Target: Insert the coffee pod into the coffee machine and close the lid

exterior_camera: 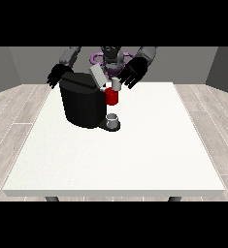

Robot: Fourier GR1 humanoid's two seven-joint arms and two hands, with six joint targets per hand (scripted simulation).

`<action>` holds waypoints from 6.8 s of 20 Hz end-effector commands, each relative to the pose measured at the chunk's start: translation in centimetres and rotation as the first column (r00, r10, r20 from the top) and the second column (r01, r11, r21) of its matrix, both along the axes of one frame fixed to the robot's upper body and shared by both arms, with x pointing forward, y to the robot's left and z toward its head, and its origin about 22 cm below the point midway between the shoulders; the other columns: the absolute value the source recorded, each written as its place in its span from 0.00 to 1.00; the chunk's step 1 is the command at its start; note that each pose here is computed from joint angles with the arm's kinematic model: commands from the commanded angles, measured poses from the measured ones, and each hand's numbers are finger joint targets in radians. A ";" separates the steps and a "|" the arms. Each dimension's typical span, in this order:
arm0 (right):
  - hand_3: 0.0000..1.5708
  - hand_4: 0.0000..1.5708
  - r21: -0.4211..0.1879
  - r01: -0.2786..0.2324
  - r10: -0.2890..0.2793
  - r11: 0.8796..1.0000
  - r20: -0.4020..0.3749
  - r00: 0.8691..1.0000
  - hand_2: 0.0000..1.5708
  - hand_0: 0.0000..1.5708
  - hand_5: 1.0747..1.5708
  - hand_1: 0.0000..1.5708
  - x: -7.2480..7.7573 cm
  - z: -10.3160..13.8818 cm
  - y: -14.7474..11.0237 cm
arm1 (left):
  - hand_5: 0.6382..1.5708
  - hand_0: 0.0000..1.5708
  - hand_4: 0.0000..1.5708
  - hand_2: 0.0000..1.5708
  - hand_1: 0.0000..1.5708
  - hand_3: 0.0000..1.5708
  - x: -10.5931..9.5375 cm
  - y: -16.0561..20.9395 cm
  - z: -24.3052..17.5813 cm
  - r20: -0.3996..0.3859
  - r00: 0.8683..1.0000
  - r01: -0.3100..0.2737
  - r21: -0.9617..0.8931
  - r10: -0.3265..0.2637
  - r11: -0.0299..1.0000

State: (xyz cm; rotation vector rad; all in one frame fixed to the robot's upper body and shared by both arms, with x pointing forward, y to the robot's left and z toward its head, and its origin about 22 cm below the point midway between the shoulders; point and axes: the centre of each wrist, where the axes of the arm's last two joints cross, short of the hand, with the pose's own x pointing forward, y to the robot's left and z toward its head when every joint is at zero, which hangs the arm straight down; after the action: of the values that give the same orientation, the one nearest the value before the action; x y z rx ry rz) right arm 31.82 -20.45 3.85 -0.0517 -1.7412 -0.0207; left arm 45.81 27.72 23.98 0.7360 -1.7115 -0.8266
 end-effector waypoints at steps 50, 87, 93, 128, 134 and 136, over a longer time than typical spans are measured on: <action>0.00 0.29 0.034 0.067 -0.067 0.997 0.008 0.998 0.00 0.00 1.00 0.00 -0.3 -0.1 -0.7 | 1.00 0.68 0.23 0.71 0.68 0.61 0.5 -2.3 -2.5 -0.030 0.999 0.047 0.096 -0.044 0.994; 0.00 0.31 0.029 0.236 -0.224 0.971 -0.223 0.949 0.00 0.00 1.00 0.00 -6.1 -7.7 -8.1 | 1.00 0.00 0.00 0.00 0.00 0.00 -3.6 -4.0 -18.7 -0.254 0.937 0.067 -0.539 -0.238 0.839; 0.00 0.22 -0.034 0.111 -0.115 0.993 -0.205 0.972 0.00 0.00 1.00 0.00 -5.4 -5.6 -6.3 | 1.00 0.00 0.12 0.00 0.00 0.00 -5.6 -2.9 -22.0 -0.295 0.933 -0.024 -0.618 -0.204 0.786; 0.00 0.00 -0.075 -0.103 0.095 0.992 -0.102 0.990 0.00 0.00 1.00 0.00 2.5 0.4 -6.3 | 1.00 0.00 0.00 0.00 0.00 0.00 -14.5 -3.6 -22.6 -0.209 0.940 -0.005 -0.799 -0.268 0.602; 0.00 0.00 -0.099 -0.151 0.143 0.984 -0.081 0.986 0.00 0.00 1.00 0.00 4.8 3.0 -4.7 | 1.00 0.00 0.00 0.00 0.00 0.00 -16.0 -2.0 -23.7 -0.193 0.953 -0.013 -0.795 -0.233 0.606; 0.00 0.00 -0.114 -0.177 0.164 0.978 -0.111 0.980 0.00 0.00 1.00 0.00 3.4 -0.1 -1.7 | 1.00 0.00 0.00 0.00 0.00 0.00 -15.8 -1.1 -22.3 -0.211 0.955 -0.036 -0.780 -0.209 0.624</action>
State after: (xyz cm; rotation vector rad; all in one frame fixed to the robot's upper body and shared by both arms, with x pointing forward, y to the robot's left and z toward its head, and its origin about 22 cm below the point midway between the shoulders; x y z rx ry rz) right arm 35.38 -23.94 4.88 0.0053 -1.6643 0.1837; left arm 30.48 25.78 0.71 -0.1135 -1.6320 -0.1498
